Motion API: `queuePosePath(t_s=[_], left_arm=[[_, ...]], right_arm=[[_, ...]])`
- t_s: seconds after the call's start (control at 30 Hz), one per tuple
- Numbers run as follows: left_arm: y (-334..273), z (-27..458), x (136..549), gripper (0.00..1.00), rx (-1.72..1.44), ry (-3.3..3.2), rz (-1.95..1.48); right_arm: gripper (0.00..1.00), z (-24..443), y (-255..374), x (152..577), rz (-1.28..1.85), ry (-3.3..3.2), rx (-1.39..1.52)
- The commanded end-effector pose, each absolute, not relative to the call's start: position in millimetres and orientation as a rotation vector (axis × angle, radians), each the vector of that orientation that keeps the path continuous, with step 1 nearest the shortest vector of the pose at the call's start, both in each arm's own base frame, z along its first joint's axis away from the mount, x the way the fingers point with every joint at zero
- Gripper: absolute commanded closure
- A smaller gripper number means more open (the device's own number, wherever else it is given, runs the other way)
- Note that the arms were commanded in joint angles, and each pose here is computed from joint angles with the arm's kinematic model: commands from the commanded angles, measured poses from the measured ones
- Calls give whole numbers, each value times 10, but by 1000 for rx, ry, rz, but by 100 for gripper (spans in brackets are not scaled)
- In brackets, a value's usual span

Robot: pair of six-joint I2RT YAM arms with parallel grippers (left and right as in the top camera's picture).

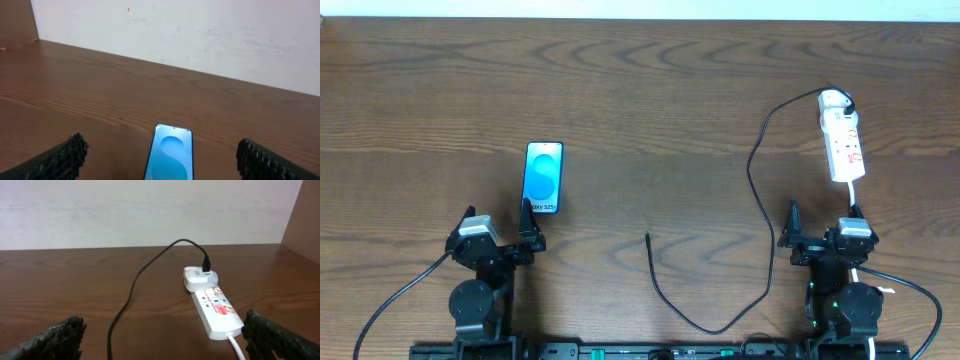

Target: Plug charger to phone and switch on socket

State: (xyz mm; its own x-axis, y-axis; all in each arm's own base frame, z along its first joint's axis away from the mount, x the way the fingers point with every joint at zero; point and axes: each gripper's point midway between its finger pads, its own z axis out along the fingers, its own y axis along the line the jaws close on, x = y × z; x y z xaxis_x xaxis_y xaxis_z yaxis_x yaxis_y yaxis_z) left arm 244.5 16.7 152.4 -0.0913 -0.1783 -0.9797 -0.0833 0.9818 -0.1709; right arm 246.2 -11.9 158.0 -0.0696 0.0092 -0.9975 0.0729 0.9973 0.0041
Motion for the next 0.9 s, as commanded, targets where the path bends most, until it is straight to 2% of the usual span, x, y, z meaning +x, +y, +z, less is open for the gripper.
queuePosePath(t_s=[0.0,0.87], left_arm=[[164,1444,2431,2,-179,1701,-62],[174,1783,2566,2,-117,1806,-4]], right_arm=[[1,1581,-108,2459,-61,1639,48],[1,1582,-108,2459,-61,1638,48]])
